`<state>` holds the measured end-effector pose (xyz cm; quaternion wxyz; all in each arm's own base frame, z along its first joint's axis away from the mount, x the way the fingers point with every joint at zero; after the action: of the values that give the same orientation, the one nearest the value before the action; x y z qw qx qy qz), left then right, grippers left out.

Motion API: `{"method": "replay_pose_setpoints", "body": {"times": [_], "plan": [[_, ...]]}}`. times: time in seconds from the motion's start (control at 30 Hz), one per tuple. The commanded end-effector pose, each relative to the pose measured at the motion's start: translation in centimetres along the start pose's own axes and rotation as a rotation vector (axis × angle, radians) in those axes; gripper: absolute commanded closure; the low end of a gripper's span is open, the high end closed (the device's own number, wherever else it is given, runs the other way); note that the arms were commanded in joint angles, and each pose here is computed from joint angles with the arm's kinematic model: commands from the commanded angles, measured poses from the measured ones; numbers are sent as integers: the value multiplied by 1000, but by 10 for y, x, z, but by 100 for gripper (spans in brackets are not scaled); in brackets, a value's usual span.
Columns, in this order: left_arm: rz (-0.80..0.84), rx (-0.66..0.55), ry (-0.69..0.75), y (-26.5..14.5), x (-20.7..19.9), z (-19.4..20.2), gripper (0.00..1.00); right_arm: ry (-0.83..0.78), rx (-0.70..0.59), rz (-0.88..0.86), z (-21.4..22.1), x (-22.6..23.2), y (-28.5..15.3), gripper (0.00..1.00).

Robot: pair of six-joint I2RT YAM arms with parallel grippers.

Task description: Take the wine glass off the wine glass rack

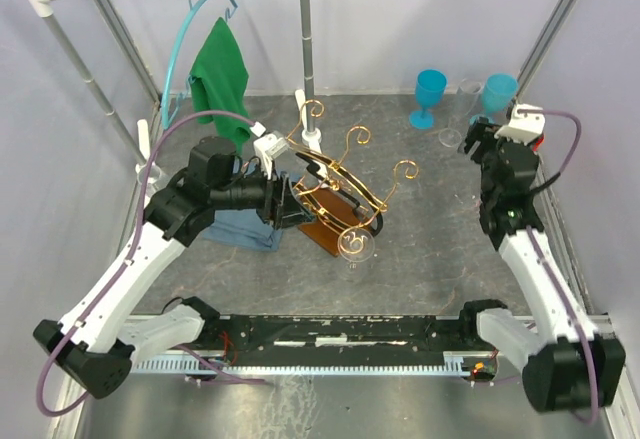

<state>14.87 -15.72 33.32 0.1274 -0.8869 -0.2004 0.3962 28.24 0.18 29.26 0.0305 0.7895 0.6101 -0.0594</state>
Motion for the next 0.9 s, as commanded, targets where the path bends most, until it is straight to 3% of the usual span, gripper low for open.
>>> {"method": "replay_pose_setpoints", "body": {"times": [0.0,0.37,0.87], "plan": [[107,-30,-55,-5,-19,-6,32,100,77,-133,-2,3,-40,18],[182,-25,-43,-2,-39,-21,31,145,85,-224,-14,4,-62,21],[107,145,-57,56,-38,4,34,175,65,-219,-5,4,-67,23]]}}
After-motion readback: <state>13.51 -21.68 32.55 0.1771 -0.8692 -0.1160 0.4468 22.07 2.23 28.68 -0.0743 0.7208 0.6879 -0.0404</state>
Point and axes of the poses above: each gripper's point midway between its finger pads, its own y axis out along the fingers, its own x axis along the line the jaws close on, z = x × y, the point moved 10 cm from there along -y, back along the fingers, and after that the axes turned 12 degrees about -y, right-handed, at the moved point
